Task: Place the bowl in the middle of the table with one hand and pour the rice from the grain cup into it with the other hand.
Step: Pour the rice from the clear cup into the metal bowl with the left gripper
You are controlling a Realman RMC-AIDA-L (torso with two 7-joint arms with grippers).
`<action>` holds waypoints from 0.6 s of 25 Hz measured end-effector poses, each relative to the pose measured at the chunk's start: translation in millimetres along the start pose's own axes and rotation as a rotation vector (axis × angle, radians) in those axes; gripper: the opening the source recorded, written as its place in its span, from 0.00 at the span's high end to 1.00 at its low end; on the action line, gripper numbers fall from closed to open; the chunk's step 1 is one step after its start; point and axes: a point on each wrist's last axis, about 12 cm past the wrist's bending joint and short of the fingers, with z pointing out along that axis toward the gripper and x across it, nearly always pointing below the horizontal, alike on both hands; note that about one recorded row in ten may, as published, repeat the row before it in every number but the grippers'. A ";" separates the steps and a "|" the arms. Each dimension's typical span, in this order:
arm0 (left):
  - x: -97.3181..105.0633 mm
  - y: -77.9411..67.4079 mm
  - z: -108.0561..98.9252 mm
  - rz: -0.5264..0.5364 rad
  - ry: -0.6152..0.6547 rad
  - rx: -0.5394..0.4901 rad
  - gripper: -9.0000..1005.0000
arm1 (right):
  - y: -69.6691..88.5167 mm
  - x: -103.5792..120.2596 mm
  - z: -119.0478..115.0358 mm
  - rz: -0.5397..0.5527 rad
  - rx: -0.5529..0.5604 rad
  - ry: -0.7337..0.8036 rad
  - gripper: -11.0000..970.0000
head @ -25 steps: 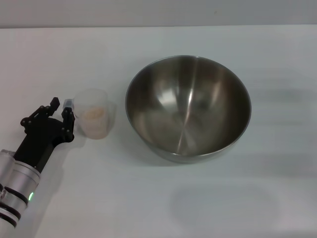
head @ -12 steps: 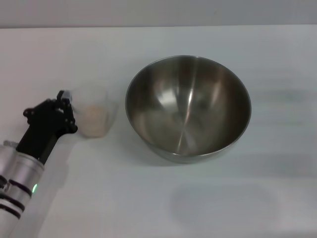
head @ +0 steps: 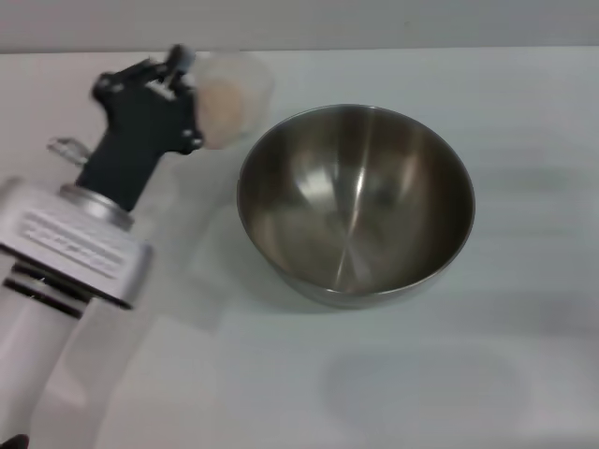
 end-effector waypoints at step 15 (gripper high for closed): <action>-31.3 -35.8 17.5 0.981 -0.357 0.169 0.96 | 1.5 -0.8 -0.5 -0.001 -0.005 -0.011 0.49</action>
